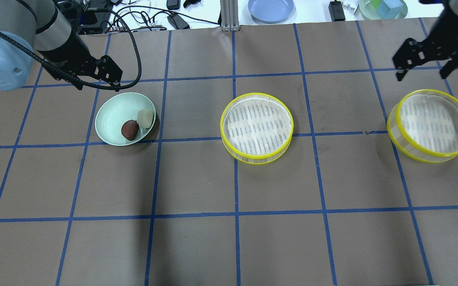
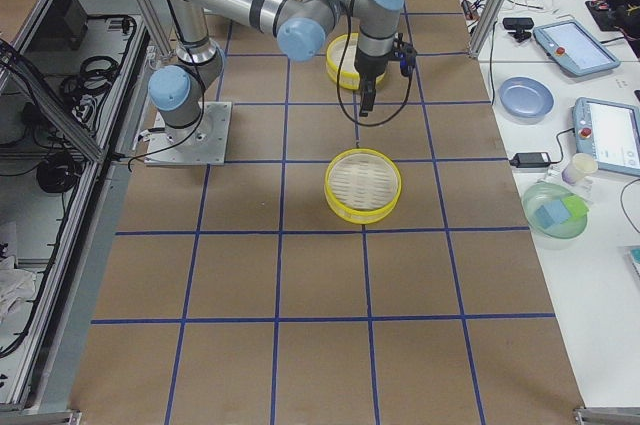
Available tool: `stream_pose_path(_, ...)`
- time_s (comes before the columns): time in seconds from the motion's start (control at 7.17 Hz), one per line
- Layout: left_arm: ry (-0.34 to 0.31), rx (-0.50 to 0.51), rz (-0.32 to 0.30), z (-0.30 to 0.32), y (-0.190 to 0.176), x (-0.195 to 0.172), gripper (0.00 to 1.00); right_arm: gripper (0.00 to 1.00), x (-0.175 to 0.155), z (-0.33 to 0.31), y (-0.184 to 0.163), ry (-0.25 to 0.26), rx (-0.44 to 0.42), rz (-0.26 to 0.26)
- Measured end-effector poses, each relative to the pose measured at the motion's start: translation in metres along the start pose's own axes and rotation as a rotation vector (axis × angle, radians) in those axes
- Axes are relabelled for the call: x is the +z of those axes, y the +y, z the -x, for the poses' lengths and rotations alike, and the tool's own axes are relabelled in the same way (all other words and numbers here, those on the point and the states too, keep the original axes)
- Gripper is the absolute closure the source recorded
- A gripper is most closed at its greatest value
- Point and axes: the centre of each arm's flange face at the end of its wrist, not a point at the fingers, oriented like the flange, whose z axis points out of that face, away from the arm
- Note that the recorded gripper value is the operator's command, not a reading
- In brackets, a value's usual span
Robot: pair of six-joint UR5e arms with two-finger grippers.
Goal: Stack buns with steamer
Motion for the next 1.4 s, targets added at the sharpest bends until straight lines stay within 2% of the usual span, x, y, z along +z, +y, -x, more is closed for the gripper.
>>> stream_pose_path(0.28,0.093,0.000,0.006,0.016,-0.016,0.060,0.00,0.00,0.072,-0.089,-0.024,-0.004,0.018,0.005)
stream_pose_path(0.42,0.128,-0.002,0.009,0.019,-0.023,0.085,0.00,0.00,0.106,-0.109,-0.035,-0.005,0.009,0.006)
stream_pose_path(0.7,0.160,-0.015,0.032,0.026,-0.030,0.127,0.00,0.00,0.153,-0.131,-0.047,-0.014,0.001,0.016)
stream_pose_path(0.84,0.170,-0.027,0.051,0.028,-0.031,0.143,0.06,0.01,0.174,-0.142,-0.050,-0.023,-0.009,0.012)
stream_pose_path(0.98,0.178,-0.037,0.070,0.029,-0.031,0.157,0.32,0.20,0.187,-0.148,-0.051,-0.041,-0.017,0.007)
stream_pose_path(1.12,0.184,-0.060,0.088,0.030,-0.030,0.166,0.64,0.40,0.195,-0.149,-0.050,-0.057,-0.034,0.010)
stream_pose_path(1.26,0.186,-0.090,0.102,0.031,-0.029,0.172,0.97,0.41,0.200,-0.148,-0.050,-0.070,-0.060,0.013)
stream_pose_path(1.4,0.187,-0.109,0.109,0.031,-0.029,0.174,1.00,0.41,0.204,-0.148,-0.049,-0.078,-0.077,0.016)
